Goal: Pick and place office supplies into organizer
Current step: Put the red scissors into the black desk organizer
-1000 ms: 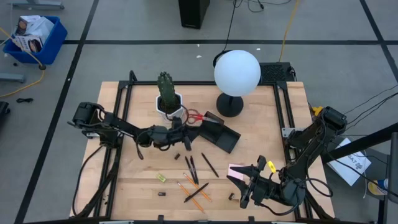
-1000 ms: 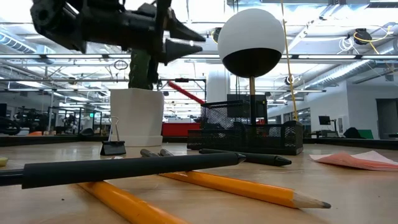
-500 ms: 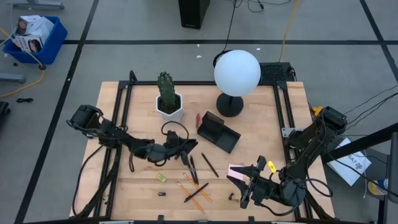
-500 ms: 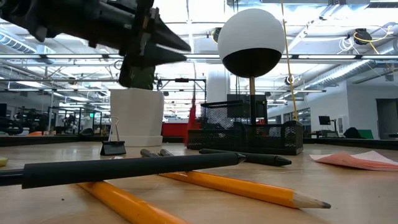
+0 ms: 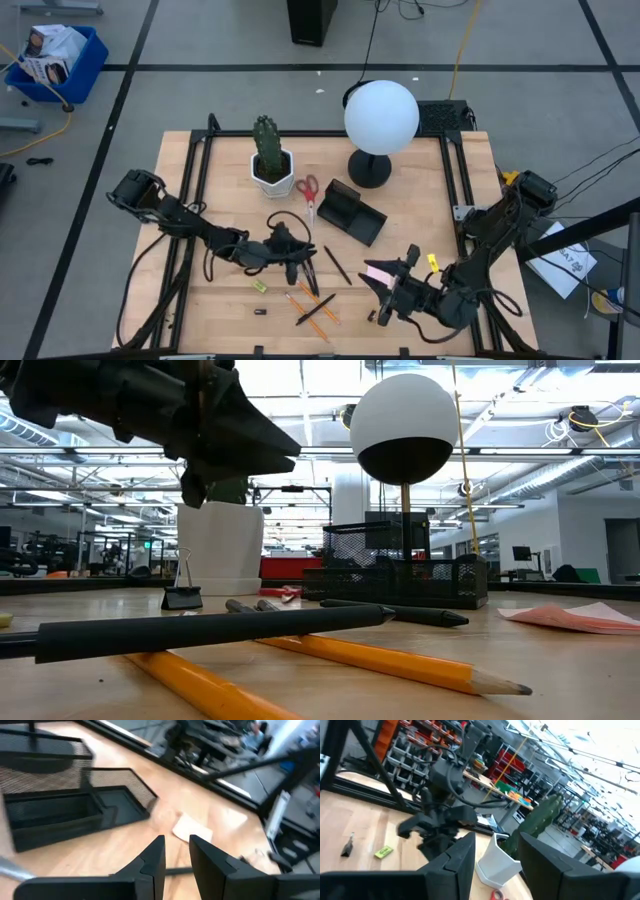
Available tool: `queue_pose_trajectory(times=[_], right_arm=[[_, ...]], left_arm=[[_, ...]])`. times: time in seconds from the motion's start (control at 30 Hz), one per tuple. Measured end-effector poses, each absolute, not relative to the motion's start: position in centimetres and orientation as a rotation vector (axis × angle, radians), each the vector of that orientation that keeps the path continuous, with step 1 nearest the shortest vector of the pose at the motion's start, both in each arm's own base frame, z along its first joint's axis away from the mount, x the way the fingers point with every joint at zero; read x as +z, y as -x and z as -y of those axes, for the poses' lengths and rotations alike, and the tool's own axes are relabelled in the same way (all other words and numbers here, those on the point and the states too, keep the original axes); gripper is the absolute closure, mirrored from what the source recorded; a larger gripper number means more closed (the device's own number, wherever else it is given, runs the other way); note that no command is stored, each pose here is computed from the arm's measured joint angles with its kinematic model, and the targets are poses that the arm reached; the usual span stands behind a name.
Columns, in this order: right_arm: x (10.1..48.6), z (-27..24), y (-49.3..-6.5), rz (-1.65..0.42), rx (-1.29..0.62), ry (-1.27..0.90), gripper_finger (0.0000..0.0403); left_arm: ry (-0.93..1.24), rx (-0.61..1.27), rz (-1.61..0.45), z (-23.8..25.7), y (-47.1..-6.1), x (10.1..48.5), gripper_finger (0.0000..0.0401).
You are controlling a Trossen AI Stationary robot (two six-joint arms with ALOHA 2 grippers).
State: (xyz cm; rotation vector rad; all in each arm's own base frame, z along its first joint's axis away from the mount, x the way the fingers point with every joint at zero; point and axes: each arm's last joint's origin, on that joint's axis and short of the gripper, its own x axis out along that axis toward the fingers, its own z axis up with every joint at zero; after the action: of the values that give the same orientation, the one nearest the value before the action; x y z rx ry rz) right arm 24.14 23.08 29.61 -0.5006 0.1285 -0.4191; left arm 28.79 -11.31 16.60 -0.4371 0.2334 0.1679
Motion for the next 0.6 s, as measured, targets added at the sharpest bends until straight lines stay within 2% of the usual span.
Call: queue_pose_trajectory(times=[0.33, 0.6], right_arm=[[27.9, -20.5, -26.3, -0.208, -0.425, 0.433, 0.0259], [27.1, -19.1, -27.5, -0.256, -0.322, 0.353, 0.0259]], left_arm=[[0.337, 0.149, -0.315, 11.2, -28.6, 15.9, 0.0308], [0.359, 0.271, -0.298, 9.3, -29.1, 15.8, 0.0308]])
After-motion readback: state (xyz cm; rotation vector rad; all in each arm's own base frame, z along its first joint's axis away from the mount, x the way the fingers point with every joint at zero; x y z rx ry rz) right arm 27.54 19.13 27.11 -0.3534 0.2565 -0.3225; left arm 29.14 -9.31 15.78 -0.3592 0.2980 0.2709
